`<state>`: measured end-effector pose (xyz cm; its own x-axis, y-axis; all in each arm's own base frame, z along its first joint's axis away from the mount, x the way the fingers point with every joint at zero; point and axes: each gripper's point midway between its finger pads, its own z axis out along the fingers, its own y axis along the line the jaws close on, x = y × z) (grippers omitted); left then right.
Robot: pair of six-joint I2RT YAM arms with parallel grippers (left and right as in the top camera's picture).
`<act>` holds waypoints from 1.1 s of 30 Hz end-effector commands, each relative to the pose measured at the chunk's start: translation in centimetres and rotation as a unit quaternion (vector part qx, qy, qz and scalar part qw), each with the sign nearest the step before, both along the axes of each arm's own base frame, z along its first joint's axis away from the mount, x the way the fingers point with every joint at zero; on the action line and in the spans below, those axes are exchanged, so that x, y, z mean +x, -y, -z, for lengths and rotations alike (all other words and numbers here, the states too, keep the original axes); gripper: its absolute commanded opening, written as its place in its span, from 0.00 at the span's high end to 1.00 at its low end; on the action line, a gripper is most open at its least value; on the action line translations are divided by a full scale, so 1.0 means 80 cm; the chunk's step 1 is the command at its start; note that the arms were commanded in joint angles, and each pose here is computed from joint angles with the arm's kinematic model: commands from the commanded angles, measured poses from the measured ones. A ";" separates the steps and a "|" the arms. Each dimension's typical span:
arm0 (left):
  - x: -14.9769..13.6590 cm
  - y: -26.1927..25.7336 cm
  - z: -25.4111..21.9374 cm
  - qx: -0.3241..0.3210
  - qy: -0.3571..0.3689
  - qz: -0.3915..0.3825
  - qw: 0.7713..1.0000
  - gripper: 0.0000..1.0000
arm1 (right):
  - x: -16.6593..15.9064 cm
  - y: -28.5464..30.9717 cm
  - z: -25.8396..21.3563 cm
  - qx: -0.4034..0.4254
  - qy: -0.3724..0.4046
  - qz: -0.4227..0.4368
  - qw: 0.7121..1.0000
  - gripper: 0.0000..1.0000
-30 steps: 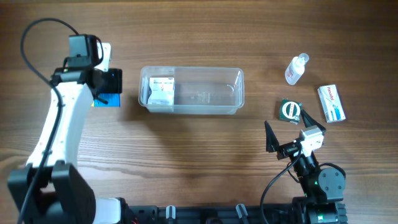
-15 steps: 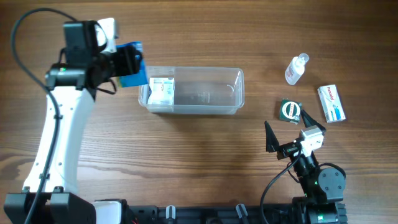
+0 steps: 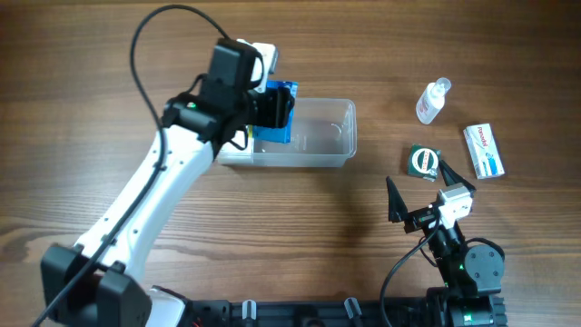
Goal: Pack container
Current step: 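Lift the blue box and carry it over the container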
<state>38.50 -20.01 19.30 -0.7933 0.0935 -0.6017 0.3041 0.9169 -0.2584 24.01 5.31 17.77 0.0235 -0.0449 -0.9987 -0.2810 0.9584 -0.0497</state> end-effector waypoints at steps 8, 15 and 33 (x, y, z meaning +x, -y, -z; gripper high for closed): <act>0.022 0.008 0.062 0.032 -0.041 -0.040 0.998 0.33 | 0.000 0.002 -0.002 -0.002 0.005 0.005 1.000 0.00; 0.024 0.009 0.099 0.048 -0.070 -0.040 0.996 0.33 | 0.000 0.002 -0.002 -0.002 0.005 0.005 1.000 0.00; 0.024 -0.004 0.165 0.093 -0.117 -0.061 0.987 0.34 | 0.000 0.002 -0.002 -0.002 0.005 0.005 1.000 0.00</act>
